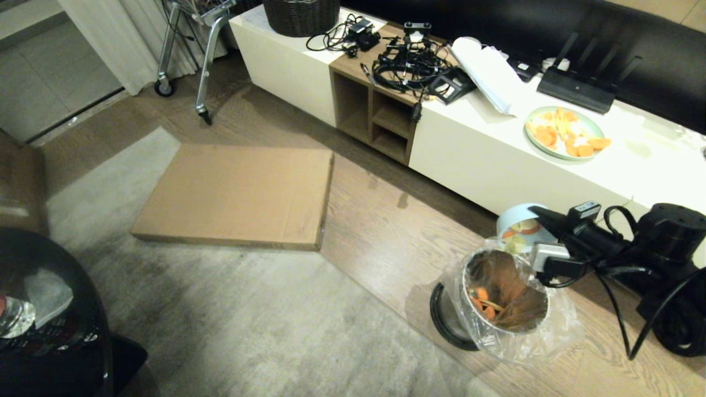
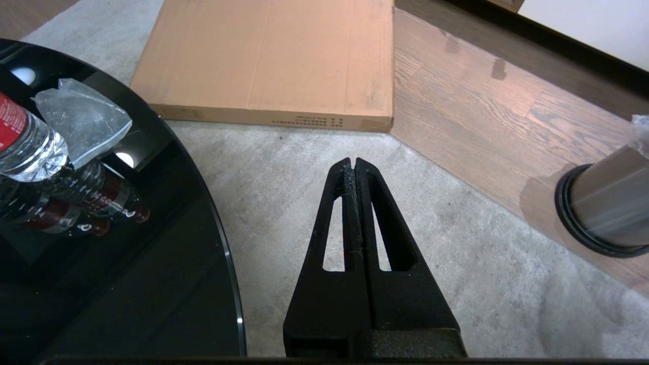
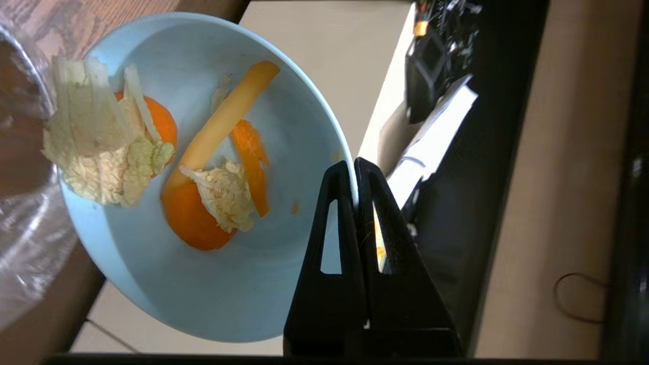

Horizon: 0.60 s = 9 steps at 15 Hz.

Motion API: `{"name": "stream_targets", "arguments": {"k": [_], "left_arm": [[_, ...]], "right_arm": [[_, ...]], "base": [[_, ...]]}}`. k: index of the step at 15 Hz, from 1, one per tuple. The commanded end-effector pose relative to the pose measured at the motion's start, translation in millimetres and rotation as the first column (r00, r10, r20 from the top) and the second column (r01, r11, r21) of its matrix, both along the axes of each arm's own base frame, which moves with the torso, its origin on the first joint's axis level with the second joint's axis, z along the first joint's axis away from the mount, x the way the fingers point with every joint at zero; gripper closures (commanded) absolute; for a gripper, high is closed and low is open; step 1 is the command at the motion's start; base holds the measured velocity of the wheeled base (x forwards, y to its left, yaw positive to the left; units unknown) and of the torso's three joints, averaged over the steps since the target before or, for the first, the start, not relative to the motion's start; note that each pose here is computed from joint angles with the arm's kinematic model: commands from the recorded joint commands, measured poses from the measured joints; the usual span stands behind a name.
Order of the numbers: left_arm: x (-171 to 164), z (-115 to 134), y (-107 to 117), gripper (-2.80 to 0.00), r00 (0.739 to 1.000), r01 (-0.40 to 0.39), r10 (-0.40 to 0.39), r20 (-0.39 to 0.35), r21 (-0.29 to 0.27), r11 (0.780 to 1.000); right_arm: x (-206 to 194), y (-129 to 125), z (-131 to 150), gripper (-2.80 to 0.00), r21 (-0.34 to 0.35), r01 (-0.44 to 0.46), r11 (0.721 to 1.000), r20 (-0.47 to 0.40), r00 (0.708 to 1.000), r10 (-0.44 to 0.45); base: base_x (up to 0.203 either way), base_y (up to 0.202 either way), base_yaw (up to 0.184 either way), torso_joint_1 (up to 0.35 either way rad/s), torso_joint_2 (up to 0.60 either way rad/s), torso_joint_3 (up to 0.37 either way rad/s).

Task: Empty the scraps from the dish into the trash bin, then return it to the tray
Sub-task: Pour the leftover food from the bowl into the trash can

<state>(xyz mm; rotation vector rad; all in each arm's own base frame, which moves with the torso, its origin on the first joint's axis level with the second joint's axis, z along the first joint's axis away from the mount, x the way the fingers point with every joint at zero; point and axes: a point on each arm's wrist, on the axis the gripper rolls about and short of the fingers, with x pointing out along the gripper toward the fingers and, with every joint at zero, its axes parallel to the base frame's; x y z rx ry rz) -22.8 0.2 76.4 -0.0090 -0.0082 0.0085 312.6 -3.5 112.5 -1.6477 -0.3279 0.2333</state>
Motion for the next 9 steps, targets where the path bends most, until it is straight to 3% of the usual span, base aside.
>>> {"name": "stream_targets", "arguments": {"k": [1, 9], "left_arm": [[0, 0, 0, 0.0, 1.0, -0.001, 0.001, 0.001, 0.0, 1.0], [0, 0, 0, 0.0, 1.0, -0.001, 0.001, 0.001, 0.0, 1.0]], "right_arm": [[-7, -4, 15, 0.0, -0.022, -0.02, 1.0, 0.082, 0.996, 0.022], [-23, -9, 27, 0.0, -0.102, -0.134, 0.986, 0.129, 0.981, 0.147]], "base": [[0.0, 0.0, 0.0, 0.0, 0.0, 0.0], [0.0, 0.0, 0.0, 0.0, 0.0, 0.0]]}}
